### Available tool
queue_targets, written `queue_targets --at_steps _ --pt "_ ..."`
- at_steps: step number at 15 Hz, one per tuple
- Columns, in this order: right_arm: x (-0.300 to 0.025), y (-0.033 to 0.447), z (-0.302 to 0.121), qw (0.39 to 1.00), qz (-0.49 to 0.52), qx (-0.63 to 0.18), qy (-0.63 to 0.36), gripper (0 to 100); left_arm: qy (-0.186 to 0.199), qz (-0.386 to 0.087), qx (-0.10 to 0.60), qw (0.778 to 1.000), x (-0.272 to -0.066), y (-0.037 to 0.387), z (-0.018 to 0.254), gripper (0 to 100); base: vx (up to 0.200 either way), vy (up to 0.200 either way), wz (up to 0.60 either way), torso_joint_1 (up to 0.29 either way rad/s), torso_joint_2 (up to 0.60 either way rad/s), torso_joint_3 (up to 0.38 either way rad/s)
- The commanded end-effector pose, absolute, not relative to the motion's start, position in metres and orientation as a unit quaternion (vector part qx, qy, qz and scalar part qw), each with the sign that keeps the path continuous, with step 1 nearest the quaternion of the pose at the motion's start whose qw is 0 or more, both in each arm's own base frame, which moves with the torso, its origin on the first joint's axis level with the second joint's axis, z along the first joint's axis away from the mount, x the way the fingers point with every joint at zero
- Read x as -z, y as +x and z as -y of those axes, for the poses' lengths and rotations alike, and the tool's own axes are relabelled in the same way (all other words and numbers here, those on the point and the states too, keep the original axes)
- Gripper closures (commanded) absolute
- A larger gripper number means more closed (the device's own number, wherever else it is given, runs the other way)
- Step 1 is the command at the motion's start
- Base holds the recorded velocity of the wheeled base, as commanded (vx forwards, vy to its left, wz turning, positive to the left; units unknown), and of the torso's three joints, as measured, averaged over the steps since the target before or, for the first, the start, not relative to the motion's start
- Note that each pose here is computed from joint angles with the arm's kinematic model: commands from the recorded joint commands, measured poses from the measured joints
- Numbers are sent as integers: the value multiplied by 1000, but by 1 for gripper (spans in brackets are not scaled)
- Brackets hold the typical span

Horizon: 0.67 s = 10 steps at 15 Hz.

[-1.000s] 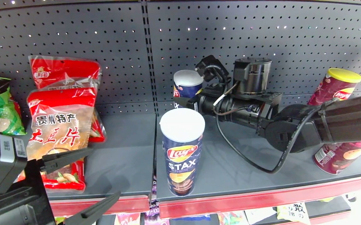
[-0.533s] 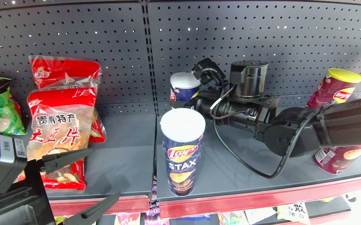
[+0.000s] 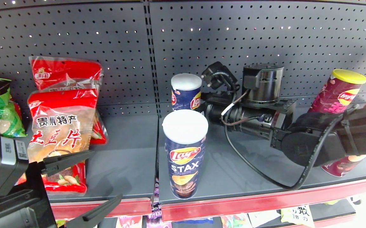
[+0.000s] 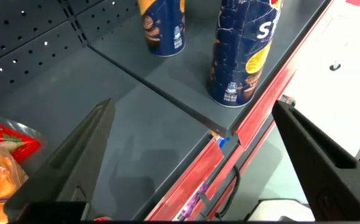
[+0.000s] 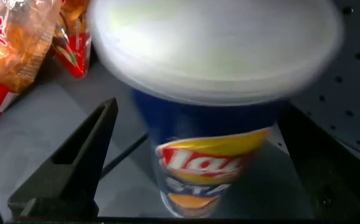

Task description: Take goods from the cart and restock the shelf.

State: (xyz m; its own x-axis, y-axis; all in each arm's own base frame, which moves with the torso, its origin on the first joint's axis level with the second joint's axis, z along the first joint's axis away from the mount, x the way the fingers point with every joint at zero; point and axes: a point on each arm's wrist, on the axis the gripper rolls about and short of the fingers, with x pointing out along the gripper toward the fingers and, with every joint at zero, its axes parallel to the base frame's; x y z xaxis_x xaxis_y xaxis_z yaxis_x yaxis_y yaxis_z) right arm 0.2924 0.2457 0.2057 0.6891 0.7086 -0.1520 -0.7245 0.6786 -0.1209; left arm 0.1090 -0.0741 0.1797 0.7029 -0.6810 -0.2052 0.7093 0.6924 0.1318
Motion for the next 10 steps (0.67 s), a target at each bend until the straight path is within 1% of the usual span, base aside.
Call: queue_targets --at_steps 1,4,10 --pt "-211 269 -225 920 -53 -378 -90 0 102 -75 379 917 -178 111 75 0 0 0 0 0 0 0" --pt "-206 243 -200 928 -72 -353 -98 0 106 -91 374 917 -174 115 77 0 0 0 0 0 0 0" --pt "-204 196 -161 933 -80 -336 -104 0 113 -119 375 912 -165 125 84 0 0 0 0 0 0 0"
